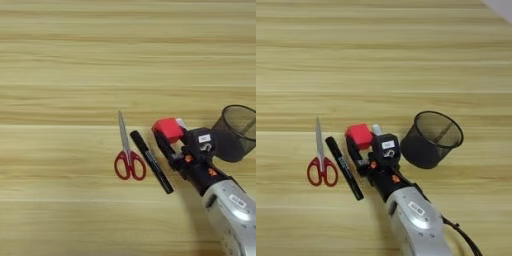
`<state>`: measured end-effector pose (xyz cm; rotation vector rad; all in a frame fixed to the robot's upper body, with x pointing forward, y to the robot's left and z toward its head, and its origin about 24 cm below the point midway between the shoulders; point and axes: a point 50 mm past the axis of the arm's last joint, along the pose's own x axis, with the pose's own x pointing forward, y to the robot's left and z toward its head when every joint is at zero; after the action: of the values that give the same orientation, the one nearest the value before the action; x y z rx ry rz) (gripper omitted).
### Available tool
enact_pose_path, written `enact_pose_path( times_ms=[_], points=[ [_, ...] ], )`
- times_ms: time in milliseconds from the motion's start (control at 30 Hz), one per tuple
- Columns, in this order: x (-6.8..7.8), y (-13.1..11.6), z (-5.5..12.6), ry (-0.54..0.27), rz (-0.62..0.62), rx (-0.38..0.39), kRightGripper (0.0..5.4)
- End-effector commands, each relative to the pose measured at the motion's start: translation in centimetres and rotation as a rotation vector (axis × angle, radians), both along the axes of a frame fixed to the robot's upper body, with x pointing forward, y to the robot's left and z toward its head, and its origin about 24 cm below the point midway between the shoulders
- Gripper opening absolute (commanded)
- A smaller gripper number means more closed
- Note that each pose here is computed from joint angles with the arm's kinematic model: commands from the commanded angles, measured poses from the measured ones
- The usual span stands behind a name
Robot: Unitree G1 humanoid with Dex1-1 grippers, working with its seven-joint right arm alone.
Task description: Move the objects on the table
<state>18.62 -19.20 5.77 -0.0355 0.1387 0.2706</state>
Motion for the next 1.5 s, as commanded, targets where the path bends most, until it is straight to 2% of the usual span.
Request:
enact_pose_path(
  times_ms=[33, 733, 1067, 1300, 1500],
  points=[
    [0.5, 0.7, 1.7, -0.111, 0.036, -0.015, 2.27],
    [0.9, 4.2, 1.2, -0.118, 0.165, 0.008, 2.27],
    [1.2, 6.7, 0.7, -0.106, 0.256, 0.042, 2.27],
    [0.8, 8.7, -0.3, -0.045, 0.325, 0.104, 2.27],
    [0.7, 9.1, -0.5, -0.011, 0.341, 0.163, 2.27]
  ],
)
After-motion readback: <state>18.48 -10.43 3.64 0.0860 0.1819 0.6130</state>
